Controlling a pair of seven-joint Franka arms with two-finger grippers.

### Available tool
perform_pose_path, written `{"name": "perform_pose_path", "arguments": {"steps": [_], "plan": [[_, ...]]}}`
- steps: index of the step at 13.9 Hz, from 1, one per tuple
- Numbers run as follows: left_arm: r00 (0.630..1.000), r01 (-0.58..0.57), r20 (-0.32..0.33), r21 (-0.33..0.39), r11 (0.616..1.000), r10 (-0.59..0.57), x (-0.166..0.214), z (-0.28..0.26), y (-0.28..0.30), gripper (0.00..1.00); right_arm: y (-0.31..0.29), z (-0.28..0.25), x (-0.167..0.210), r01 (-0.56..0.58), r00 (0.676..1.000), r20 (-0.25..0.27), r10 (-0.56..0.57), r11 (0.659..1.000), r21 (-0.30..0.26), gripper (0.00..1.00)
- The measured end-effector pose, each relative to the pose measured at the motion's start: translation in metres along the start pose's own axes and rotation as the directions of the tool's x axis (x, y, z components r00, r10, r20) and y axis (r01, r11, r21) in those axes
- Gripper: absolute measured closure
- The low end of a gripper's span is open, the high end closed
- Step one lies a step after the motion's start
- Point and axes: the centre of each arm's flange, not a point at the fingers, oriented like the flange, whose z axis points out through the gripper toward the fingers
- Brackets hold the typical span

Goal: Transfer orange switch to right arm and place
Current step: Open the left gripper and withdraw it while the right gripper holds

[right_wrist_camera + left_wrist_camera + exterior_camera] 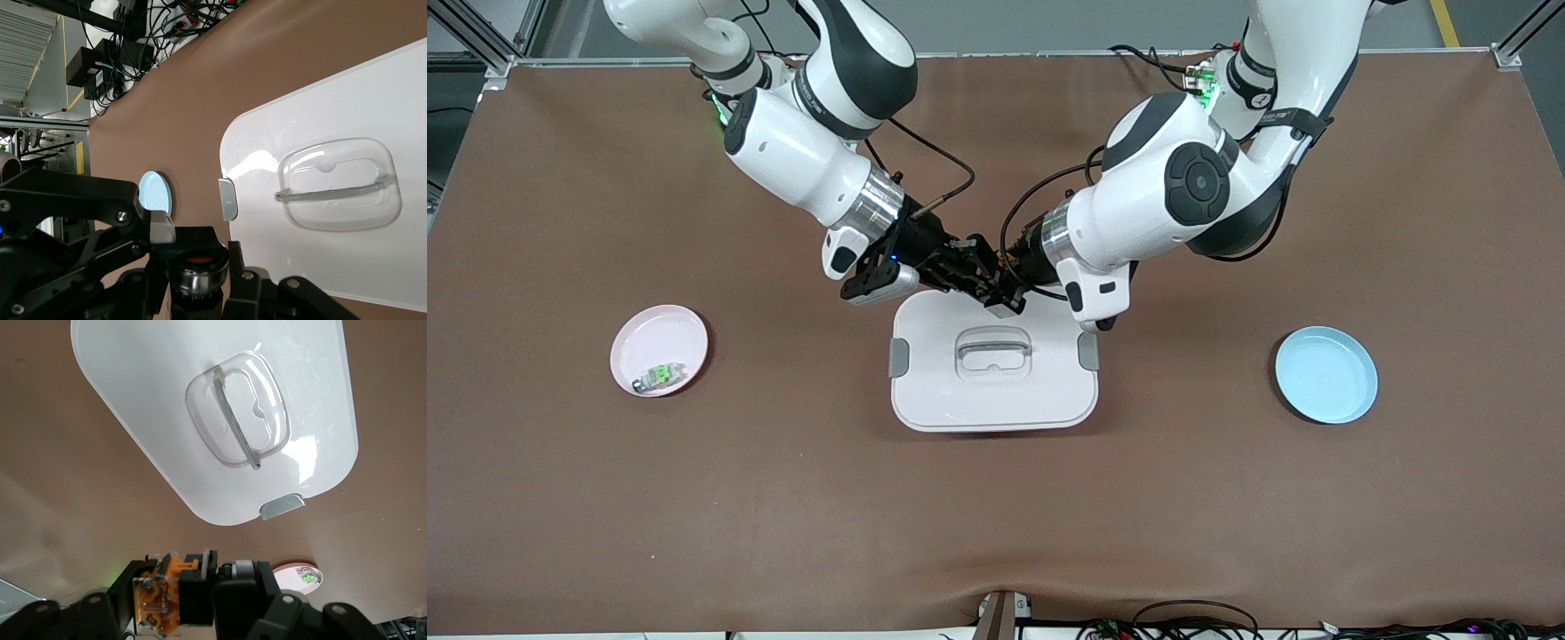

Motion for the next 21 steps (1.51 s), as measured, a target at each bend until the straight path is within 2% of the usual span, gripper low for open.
{"name": "perform_pose_path", "arguments": {"steps": [3,4,6,7,10,15,16,18,19,21], "plan": [[1.000,0.000,0.000,0.000,1.000,0.000,0.000,0.000,0.000,0.28,0.000,0.000,0.000,0.000,1.000,0.000,0.000,1.000,0.000,0.61],[1.000,0.000,0.000,-0.001,1.000,0.000,0.000,0.000,0.000,0.24,0.000,0.000,0.000,0.001,1.000,0.002,-0.001,1.000,0.000,0.61],[1.000,0.001,0.001,-0.010,1.000,-0.001,0.001,-0.005,0.002,0.04,0.002,0.003,0.000,0.000,1.000,0.005,0.000,1.000,-0.004,0.61],[1.000,0.002,0.002,-0.017,1.000,-0.002,0.002,-0.008,0.003,0.00,0.003,0.004,0.000,-0.001,1.000,0.006,0.001,1.000,-0.006,0.61],[1.000,0.021,0.000,-0.037,0.999,-0.021,0.016,-0.021,0.008,0.00,0.005,0.006,0.000,-0.002,1.000,0.013,0.002,1.000,-0.011,0.61],[0.995,0.096,-0.014,-0.091,0.991,-0.098,0.072,-0.071,0.018,0.00,0.006,0.000,-0.004,0.031,0.993,0.115,-0.026,0.999,-0.040,0.61],[0.994,0.106,-0.030,-0.098,0.990,-0.110,0.086,-0.085,0.017,0.00,0.005,-0.006,-0.003,0.066,0.991,0.124,-0.058,0.996,-0.061,0.61],[0.989,0.108,-0.089,-0.111,0.988,-0.118,0.109,-0.107,0.016,0.00,0.008,-0.021,-0.001,0.153,0.975,0.179,-0.128,0.980,-0.131,0.61],[0.986,0.098,-0.126,-0.116,0.988,-0.112,0.119,-0.115,0.015,0.00,0.012,-0.032,0.001,0.200,0.963,0.214,-0.162,0.965,-0.172,0.61],[0.976,0.043,-0.208,-0.095,0.995,-0.062,0.141,-0.126,0.012,0.00,0.024,-0.065,0.010,0.317,0.925,0.294,-0.240,0.913,-0.255,0.61]]}}
